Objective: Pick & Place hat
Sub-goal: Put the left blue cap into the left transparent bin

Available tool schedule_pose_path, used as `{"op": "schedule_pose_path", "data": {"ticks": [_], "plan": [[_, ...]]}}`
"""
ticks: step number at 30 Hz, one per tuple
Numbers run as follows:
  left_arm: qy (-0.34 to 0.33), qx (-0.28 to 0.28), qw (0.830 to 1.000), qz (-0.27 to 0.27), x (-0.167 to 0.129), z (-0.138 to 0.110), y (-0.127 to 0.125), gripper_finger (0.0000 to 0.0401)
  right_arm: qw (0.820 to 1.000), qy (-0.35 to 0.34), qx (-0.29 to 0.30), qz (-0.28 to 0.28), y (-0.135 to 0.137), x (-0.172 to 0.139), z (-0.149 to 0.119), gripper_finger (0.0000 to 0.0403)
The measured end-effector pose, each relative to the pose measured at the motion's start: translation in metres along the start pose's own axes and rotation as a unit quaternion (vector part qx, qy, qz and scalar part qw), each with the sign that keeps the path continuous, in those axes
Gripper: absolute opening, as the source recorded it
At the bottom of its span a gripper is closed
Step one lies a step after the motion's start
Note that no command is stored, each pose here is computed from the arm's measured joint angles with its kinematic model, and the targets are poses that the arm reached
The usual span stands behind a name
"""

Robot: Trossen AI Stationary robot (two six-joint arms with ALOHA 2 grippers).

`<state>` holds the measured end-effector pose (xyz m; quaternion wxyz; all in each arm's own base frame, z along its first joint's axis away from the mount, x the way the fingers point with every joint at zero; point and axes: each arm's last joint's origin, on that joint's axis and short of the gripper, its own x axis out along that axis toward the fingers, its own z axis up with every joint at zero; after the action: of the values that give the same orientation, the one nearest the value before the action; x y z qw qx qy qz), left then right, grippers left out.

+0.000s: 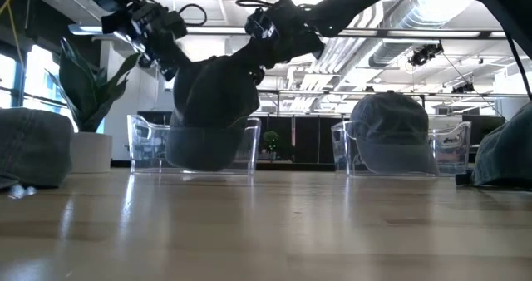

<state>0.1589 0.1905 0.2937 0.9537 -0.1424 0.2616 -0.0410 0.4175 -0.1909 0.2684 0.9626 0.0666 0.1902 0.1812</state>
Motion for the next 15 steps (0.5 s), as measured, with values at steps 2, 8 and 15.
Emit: {"op": "schedule_pose_path", "data": {"ticks": [2, 8, 15], "plan": [[-0.017, -0.005, 1.000, -0.015, 0.000, 0.003, 0.000, 0.0028, 1.000, -0.002, -0.005, 0.004, 0.000, 0.000, 0.001, 0.0021], [-0.023, 0.040, 0.999, -0.003, 0.011, 0.012, -0.004, 0.0125, 1.000, -0.005, -0.018, 0.011, 0.000, 0.000, 0.001, 0.0010], [0.021, 0.089, 0.995, 0.033, 0.033, 0.014, -0.006, 0.0248, 0.999, -0.013, -0.043, 0.021, 0.001, 0.000, 0.002, 0.0007]]}}
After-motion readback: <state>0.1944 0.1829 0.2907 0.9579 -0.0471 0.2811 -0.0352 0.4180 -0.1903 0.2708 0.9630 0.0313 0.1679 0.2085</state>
